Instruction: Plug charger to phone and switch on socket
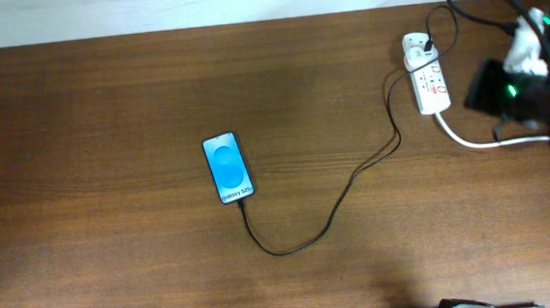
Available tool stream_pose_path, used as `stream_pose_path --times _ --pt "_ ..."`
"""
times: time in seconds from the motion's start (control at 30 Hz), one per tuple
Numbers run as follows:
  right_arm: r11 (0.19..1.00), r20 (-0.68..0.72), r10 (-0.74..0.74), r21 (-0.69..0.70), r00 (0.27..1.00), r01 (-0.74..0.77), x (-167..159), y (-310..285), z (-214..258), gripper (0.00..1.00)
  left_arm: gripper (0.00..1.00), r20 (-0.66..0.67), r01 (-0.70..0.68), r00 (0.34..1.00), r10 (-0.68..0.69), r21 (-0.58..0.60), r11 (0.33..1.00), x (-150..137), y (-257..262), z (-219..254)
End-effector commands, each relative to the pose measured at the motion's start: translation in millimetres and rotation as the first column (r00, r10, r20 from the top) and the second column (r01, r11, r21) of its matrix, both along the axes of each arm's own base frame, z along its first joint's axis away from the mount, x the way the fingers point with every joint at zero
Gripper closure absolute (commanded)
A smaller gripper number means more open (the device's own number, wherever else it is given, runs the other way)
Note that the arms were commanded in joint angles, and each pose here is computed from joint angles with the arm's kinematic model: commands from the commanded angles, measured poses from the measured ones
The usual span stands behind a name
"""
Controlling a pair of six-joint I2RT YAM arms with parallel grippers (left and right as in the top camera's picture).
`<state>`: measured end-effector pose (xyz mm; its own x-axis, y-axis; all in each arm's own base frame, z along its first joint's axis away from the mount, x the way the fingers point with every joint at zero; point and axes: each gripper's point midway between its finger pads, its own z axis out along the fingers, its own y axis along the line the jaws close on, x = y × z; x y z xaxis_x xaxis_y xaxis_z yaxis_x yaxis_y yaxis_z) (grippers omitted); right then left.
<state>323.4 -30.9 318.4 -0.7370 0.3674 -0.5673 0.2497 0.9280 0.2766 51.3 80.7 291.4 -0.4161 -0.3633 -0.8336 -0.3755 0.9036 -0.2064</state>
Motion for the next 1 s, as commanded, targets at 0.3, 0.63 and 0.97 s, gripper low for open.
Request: stream_pose_path --times 0.3,0.63,0.97 --pt "0.999 0.050 -0.003 -0.051 0.999 0.006 -173 28 35 0.01 0.01 -0.005 0.001 1.000 0.000 0.014 1.000 0 1 0" --pt "0.999 0.028 0.031 -0.011 0.999 -0.031 -190 40 30 0.01 0.00 -0.005 0.001 1.000 0.000 0.014 1.000 0 1 0" --pt "0.992 0.298 0.126 -0.012 0.946 -0.128 -255 72 52 0.01 0.01 -0.005 0.001 1.000 0.000 0.014 1.000 0 1 0"
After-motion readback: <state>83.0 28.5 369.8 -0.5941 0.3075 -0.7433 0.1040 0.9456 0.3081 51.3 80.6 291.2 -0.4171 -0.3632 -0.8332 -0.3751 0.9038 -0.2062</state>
